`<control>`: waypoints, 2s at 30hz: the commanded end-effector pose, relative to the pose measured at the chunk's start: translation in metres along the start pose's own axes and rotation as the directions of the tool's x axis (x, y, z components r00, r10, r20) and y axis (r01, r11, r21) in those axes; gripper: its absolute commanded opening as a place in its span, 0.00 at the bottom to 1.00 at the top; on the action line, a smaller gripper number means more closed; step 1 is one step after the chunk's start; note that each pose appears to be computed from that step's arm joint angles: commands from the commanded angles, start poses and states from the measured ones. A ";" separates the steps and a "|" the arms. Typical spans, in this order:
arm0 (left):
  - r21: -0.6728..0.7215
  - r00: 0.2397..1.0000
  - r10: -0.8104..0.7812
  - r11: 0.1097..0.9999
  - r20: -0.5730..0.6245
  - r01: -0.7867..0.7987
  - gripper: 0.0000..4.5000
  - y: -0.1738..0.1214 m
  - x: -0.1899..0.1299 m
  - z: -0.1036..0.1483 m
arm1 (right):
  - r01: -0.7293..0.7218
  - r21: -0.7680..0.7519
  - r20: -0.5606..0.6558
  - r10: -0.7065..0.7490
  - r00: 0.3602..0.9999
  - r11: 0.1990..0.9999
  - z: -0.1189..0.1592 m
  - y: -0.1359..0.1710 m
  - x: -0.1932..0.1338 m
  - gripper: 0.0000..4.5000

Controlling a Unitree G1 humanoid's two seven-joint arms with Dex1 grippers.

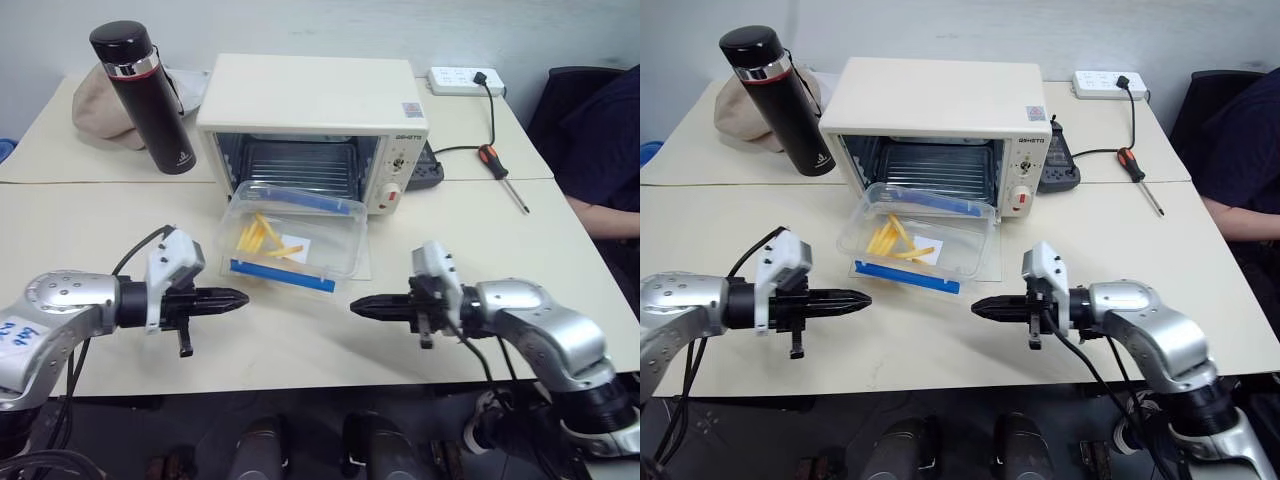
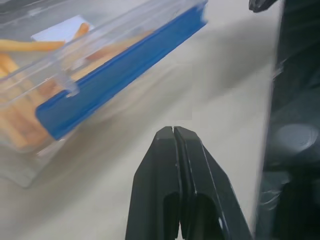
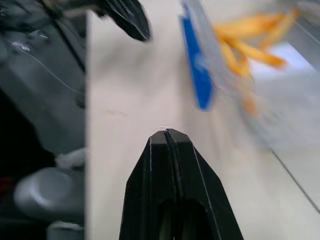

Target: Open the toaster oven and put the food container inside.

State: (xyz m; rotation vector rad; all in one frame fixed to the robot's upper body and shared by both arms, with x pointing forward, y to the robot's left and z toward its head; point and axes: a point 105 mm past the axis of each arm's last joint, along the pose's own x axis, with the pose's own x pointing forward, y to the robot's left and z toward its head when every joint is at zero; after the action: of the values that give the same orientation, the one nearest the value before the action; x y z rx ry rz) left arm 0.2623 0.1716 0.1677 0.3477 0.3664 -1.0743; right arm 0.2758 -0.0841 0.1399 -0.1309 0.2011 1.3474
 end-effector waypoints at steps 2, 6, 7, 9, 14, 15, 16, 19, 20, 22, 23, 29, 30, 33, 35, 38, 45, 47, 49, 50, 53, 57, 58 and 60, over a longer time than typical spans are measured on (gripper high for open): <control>0.064 0.992 0.101 0.992 0.070 -0.105 0.01 0.019 0.015 0.014 | 0.138 -0.096 0.062 -0.132 0.989 0.986 0.012 -0.028 0.022 0.00; 0.075 0.969 0.201 0.974 0.145 -0.214 0.01 0.037 0.024 0.026 | 0.299 -0.143 0.149 -0.278 0.949 0.943 0.036 -0.060 0.038 0.00; 0.056 0.952 0.247 0.964 0.179 -0.261 0.01 0.045 0.024 0.033 | 0.339 -0.138 0.183 -0.313 0.932 0.930 0.046 -0.069 0.041 0.00; 0.021 0.927 0.304 0.948 0.220 -0.316 0.01 0.056 0.025 0.041 | 0.386 -0.123 0.224 -0.353 0.908 0.914 0.058 -0.080 0.043 0.00; -0.012 0.790 0.519 0.838 0.327 -0.546 0.01 0.106 0.021 0.072 | 0.476 -0.068 0.301 -0.436 0.848 0.877 0.089 -0.113 0.051 0.00; -0.014 0.767 0.540 0.821 0.348 -0.571 0.01 0.112 0.021 0.078 | 0.480 -0.060 0.310 -0.440 0.843 0.875 0.091 -0.116 0.053 0.00; -0.024 0.738 0.565 0.800 0.368 -0.600 0.01 0.119 0.021 0.084 | 0.485 -0.057 0.316 -0.445 0.838 0.873 0.093 -0.118 0.053 0.00; -0.066 0.698 0.597 0.777 0.396 -0.626 0.01 0.131 0.022 0.094 | 0.487 -0.060 0.329 -0.444 0.834 0.871 0.097 -0.122 0.052 0.00; -0.067 0.707 0.585 0.787 0.397 -0.613 0.01 0.131 0.025 0.095 | 0.486 -0.057 0.335 -0.441 0.832 0.872 0.099 -0.123 0.051 0.00; -0.066 0.727 0.556 0.810 0.402 -0.583 0.01 0.127 0.029 0.096 | 0.478 -0.045 0.348 -0.435 0.831 0.877 0.102 -0.124 0.045 0.00; -0.068 0.735 0.545 0.819 0.403 -0.570 0.01 0.125 0.029 0.095 | 0.474 -0.041 0.352 -0.431 0.831 0.880 0.103 -0.123 0.043 0.00; -0.032 0.871 0.298 0.950 0.390 -0.310 0.01 0.066 0.007 0.078 | 0.207 -0.063 0.263 -0.184 0.947 0.976 0.081 -0.064 0.007 0.00; -0.032 0.882 0.272 0.959 0.386 -0.281 0.05 0.058 -0.003 0.076 | 0.160 -0.070 0.223 -0.141 0.964 0.985 0.072 -0.049 0.000 0.00; -0.008 0.925 0.169 0.984 0.340 -0.177 0.19 0.032 -0.031 0.072 | 0.084 -0.031 0.097 -0.080 0.992 0.996 0.042 -0.016 -0.019 0.00; 0.017 0.950 0.105 0.993 0.293 -0.115 0.33 0.017 -0.046 0.072 | 0.062 0.020 0.030 -0.063 0.998 0.998 0.024 -0.001 -0.028 0.00; 0.041 0.976 0.046 0.998 0.211 -0.056 0.53 0.001 -0.068 0.072 | 0.090 0.094 -0.045 -0.086 0.995 0.992 -0.004 0.010 -0.032 0.00; 0.106 0.983 0.105 0.987 0.150 -0.122 0.99 0.009 -0.104 0.084 | 0.391 0.162 -0.056 -0.387 0.920 0.906 -0.036 -0.026 -0.006 0.00; 0.114 0.983 0.107 0.986 0.151 -0.125 0.99 0.010 -0.108 0.088 | 0.443 0.165 -0.036 -0.444 0.896 0.881 -0.038 -0.040 0.002 0.00; 0.140 0.981 0.140 0.977 0.137 -0.159 0.99 0.015 -0.110 0.088 | 0.488 0.174 0.003 -0.496 0.868 0.855 -0.035 -0.056 0.012 0.00; 0.154 0.979 0.158 0.972 0.132 -0.177 0.99 0.018 -0.111 0.088 | 0.497 0.181 0.020 -0.509 0.861 0.848 -0.032 -0.061 0.015 0.00; 0.156 0.969 0.202 0.962 0.146 -0.224 1.00 0.026 -0.112 0.089 | 0.442 0.225 0.135 -0.477 0.869 0.868 -0.001 -0.064 0.015 0.13; 0.149 0.965 0.224 0.958 0.139 -0.244 1.00 0.030 -0.115 0.084 | 0.361 0.097 0.236 -0.373 0.897 0.928 0.056 -0.055 -0.003 0.42; 0.140 0.962 0.234 0.957 0.140 -0.253 1.00 0.032 -0.117 0.081 | 0.346 0.077 0.260 -0.354 0.899 0.935 0.075 -0.055 -0.014 0.53; 0.127 0.958 0.250 0.955 0.142 -0.268 1.00 0.036 -0.121 0.079 | 0.339 0.034 0.274 -0.335 0.901 0.940 0.101 -0.057 -0.036 0.67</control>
State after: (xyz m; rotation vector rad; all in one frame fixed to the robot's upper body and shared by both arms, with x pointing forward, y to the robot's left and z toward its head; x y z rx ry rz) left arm 0.2530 0.2395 0.2864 0.4220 0.1597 -0.8945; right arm 0.3404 -0.0980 0.2075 0.0284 0.0308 0.9706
